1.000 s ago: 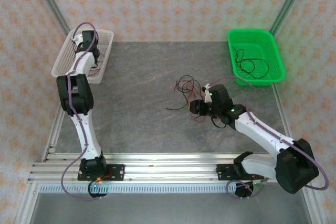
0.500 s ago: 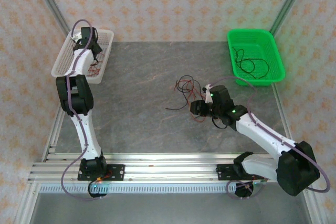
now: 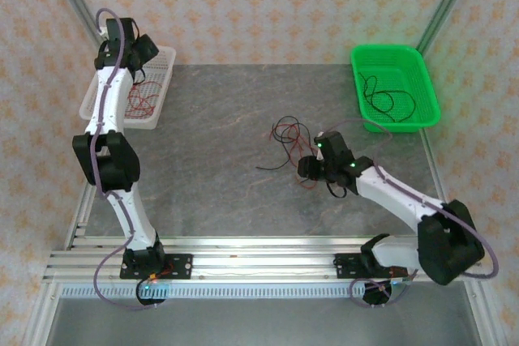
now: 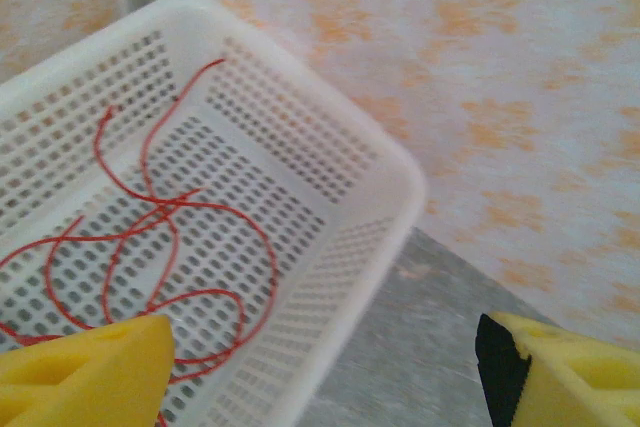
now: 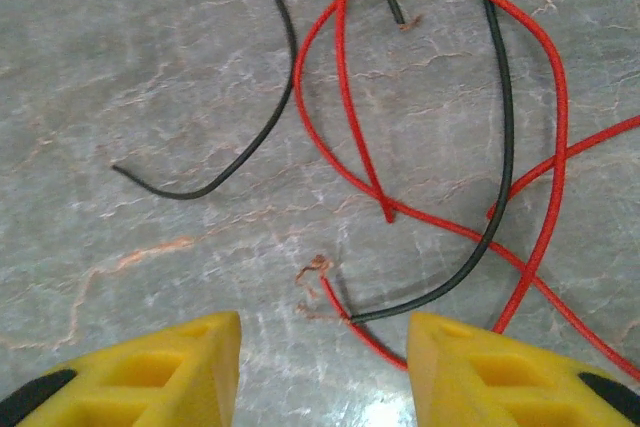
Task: Untangle the cables
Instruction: Place the cable into the container.
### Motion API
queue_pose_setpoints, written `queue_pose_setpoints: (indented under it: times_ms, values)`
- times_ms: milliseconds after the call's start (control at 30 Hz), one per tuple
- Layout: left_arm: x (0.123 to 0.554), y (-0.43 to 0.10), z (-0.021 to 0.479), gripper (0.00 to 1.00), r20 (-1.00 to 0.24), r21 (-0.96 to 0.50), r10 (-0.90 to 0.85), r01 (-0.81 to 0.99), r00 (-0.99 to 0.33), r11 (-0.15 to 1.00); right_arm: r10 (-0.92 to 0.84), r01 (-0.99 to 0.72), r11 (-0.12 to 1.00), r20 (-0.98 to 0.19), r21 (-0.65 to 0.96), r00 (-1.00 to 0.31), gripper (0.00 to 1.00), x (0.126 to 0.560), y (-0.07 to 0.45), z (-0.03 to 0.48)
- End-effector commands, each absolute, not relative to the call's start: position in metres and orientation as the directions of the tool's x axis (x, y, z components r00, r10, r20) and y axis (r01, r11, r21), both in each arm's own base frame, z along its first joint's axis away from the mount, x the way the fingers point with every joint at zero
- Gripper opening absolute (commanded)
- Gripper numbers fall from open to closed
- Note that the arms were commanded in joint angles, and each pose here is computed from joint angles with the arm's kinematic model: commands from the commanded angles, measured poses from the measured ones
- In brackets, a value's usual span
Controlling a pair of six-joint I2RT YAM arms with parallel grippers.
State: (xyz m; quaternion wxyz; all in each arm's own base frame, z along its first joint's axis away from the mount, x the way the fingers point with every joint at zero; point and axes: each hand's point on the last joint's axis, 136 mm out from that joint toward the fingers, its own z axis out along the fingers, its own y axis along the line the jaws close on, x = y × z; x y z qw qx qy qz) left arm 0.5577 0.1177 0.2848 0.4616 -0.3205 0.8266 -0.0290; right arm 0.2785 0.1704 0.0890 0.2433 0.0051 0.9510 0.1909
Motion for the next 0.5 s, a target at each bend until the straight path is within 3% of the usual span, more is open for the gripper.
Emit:
queue_pose_setpoints:
  times_ms: [0,267,467]
  values:
    - [0.555,0.077,0.295,0.81,-0.722,-0.372,-0.518,-0.373,-0.460,0.850,0.107,-0.071,0.943,-0.498,0.326,-0.860,0.45,0.301,0.173,0.093]
    - [0.569,0.005,0.296,0.80,-0.749,-0.341,-0.357,-0.137,-0.558,0.930,0.093,-0.035,0.968,-0.488,0.247,-0.868,0.38,0.338,0.180,0.065]
    - [0.572,-0.055,0.311,0.80,-0.780,-0.315,-0.229,0.050,-0.582,0.948,0.111,0.008,0.980,-0.511,0.199,-0.853,0.19,0.357,0.176,0.059]
